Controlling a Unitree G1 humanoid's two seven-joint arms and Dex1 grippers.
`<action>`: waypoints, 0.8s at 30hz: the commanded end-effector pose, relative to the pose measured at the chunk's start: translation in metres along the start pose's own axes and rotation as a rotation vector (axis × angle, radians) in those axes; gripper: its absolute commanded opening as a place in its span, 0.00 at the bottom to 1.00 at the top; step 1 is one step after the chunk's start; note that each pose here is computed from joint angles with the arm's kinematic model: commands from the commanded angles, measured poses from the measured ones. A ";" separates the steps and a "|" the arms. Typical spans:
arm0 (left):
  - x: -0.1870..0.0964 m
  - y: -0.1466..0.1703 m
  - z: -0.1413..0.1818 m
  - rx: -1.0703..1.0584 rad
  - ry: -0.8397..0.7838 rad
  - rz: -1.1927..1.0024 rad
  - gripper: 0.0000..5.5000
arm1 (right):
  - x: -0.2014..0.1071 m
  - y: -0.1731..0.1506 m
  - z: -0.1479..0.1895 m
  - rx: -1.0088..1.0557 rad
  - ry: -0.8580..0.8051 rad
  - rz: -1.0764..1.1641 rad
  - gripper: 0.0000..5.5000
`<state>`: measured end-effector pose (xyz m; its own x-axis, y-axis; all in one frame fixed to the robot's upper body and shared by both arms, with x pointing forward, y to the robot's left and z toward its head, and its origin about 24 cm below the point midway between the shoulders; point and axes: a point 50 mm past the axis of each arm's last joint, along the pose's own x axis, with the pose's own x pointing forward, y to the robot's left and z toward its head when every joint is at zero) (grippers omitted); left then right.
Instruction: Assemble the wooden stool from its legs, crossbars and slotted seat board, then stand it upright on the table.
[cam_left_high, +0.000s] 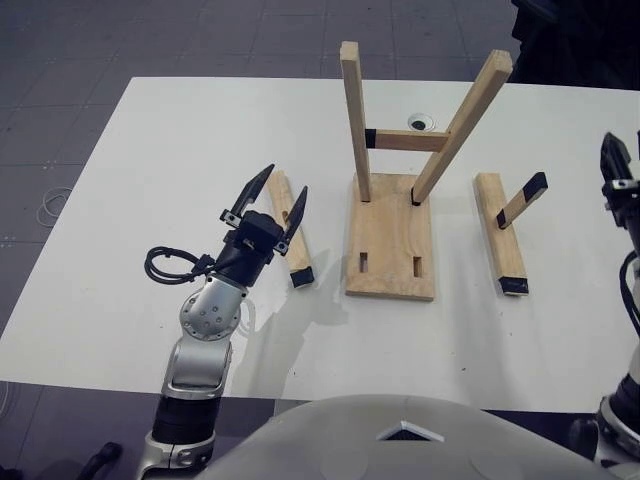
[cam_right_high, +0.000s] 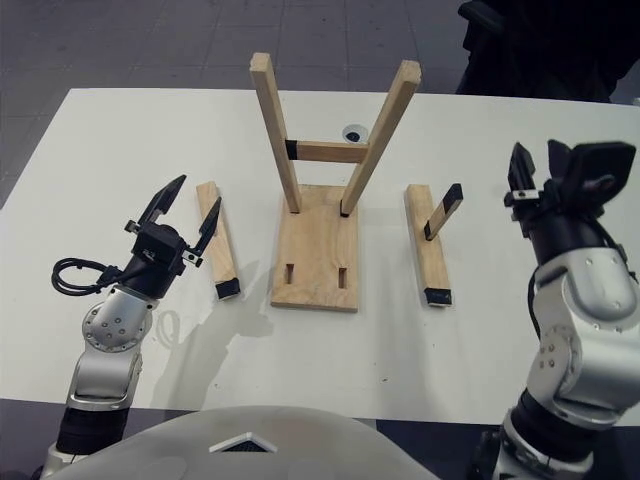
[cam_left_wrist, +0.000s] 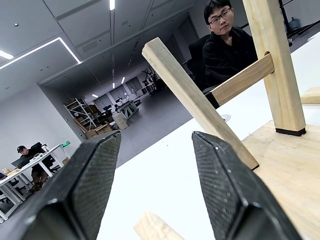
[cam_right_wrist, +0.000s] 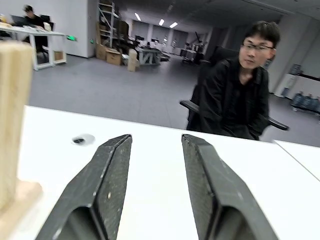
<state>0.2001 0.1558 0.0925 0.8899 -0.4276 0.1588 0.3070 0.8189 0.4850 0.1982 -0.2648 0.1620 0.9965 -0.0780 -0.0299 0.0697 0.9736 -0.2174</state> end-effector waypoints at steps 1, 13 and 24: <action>0.000 -0.002 -0.001 0.005 0.001 -0.027 0.47 | -0.028 0.007 -0.023 0.024 0.069 0.033 0.33; 0.003 -0.008 -0.001 0.000 -0.013 -0.052 0.47 | -0.046 0.026 -0.078 0.113 0.277 0.223 0.68; 0.005 -0.009 -0.001 -0.009 -0.012 -0.052 0.47 | -0.020 0.040 -0.096 0.142 0.416 0.193 0.71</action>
<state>0.1996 0.1475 0.0886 0.8715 -0.4665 0.1513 0.3481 0.8057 0.4793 0.1750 -0.2457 0.0659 0.9103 0.0637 -0.4090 -0.0852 0.9958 -0.0346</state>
